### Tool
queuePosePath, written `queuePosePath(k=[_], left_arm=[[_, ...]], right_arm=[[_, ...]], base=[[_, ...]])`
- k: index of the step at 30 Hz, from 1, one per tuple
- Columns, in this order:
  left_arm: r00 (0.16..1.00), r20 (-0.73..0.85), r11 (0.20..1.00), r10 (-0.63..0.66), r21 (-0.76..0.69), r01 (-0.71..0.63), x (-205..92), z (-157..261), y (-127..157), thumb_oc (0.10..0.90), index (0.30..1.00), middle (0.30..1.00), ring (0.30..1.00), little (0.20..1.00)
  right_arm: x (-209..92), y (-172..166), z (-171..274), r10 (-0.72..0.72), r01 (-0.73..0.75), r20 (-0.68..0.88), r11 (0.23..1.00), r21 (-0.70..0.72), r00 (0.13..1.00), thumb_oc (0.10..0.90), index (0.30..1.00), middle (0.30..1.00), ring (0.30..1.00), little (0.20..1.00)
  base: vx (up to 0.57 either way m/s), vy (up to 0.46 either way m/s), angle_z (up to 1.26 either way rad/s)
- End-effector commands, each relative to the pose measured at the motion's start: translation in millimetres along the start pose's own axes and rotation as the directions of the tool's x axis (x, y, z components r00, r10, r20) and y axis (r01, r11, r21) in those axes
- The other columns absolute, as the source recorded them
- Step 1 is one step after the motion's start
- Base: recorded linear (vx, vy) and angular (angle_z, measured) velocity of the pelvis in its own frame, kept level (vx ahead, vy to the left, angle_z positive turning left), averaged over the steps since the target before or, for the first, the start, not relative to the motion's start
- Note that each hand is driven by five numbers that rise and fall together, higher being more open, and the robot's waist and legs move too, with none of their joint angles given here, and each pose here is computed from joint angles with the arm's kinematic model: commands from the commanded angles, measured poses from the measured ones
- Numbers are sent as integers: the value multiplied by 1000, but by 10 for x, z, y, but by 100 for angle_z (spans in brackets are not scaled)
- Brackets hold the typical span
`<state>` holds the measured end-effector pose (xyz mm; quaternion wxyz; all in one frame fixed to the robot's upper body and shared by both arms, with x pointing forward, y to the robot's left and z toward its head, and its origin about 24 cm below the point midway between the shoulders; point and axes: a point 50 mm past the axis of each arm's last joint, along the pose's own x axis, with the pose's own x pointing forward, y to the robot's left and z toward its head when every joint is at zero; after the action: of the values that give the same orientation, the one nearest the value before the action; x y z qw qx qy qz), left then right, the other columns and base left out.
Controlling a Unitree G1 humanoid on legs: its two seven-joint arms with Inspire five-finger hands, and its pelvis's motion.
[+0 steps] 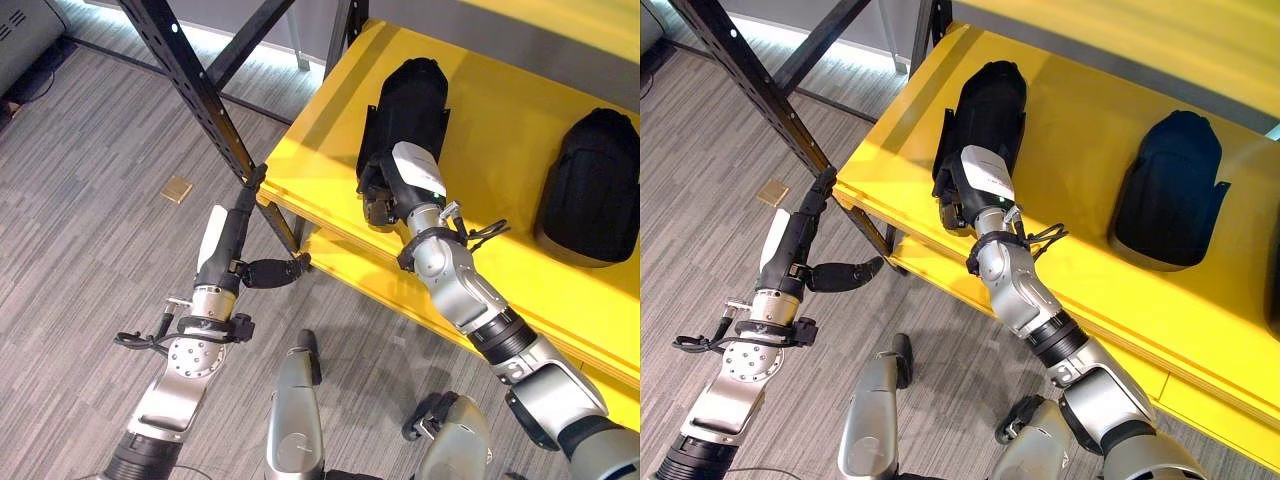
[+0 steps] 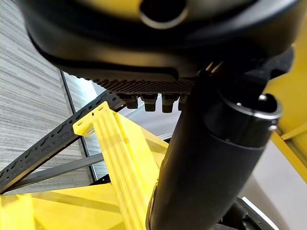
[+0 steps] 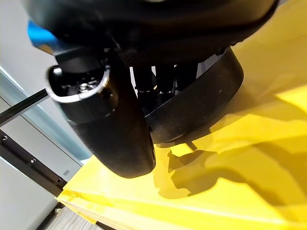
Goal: Move parts from the plastic box to the shelf.
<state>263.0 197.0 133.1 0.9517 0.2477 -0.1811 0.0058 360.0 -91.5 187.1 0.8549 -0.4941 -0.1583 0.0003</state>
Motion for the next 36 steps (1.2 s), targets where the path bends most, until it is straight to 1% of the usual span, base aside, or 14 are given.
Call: queuePosePath(k=[1,6,8,9,12,17,23,28,30,36], left_arm=[[962,251,994,109,-13,-109,93,473,205,900,1000,1000,1000,1000],[965,241,994,106,-18,-105,107,464,185,900,1000,1000,1000,1000],[966,225,992,125,-25,-122,108,436,183,900,1000,1000,1000,1000],[967,218,991,133,-19,-132,106,418,178,900,1000,1000,1000,1000],[967,214,990,140,-25,-138,102,406,183,900,1000,1000,1000,1000],[974,186,992,130,-35,-125,96,366,173,900,1000,1000,1000,1000],[977,172,992,126,-41,-120,88,321,160,900,1000,1000,1000,1000],[979,168,993,119,-45,-114,77,302,158,900,1000,1000,1000,1000],[980,164,994,110,-47,-103,67,287,151,900,1000,1000,1000,1000],[981,161,994,105,-53,-98,59,276,151,900,1000,1000,1000,1000]], right_arm=[[138,-466,232,-183,182,98,983,21,978,400,300,300,300,300],[148,-520,279,-240,233,108,970,68,965,400,300,300,300,300],[147,-539,291,-261,249,105,962,112,960,400,300,300,300,300],[152,-553,305,-279,260,108,953,157,954,400,300,300,300,300],[157,-594,332,-294,272,132,948,163,947,400,300,300,300,300],[189,-656,322,-323,304,126,941,152,938,400,300,300,300,300],[224,-756,277,-370,348,89,917,195,925,400,300,300,300,300],[261,-835,238,-391,373,76,910,181,917,400,300,300,300,300],[283,-905,210,-404,390,69,908,155,912,400,300,300,300,300],[322,-964,191,-404,391,57,907,158,913,400,300,300,300,300]], base=[[29,36,1],[5,5,1],[12,32,1],[23,68,0],[14,53,-2],[14,53,0],[4,6,0],[8,17,2],[10,19,8],[1,3,1]])
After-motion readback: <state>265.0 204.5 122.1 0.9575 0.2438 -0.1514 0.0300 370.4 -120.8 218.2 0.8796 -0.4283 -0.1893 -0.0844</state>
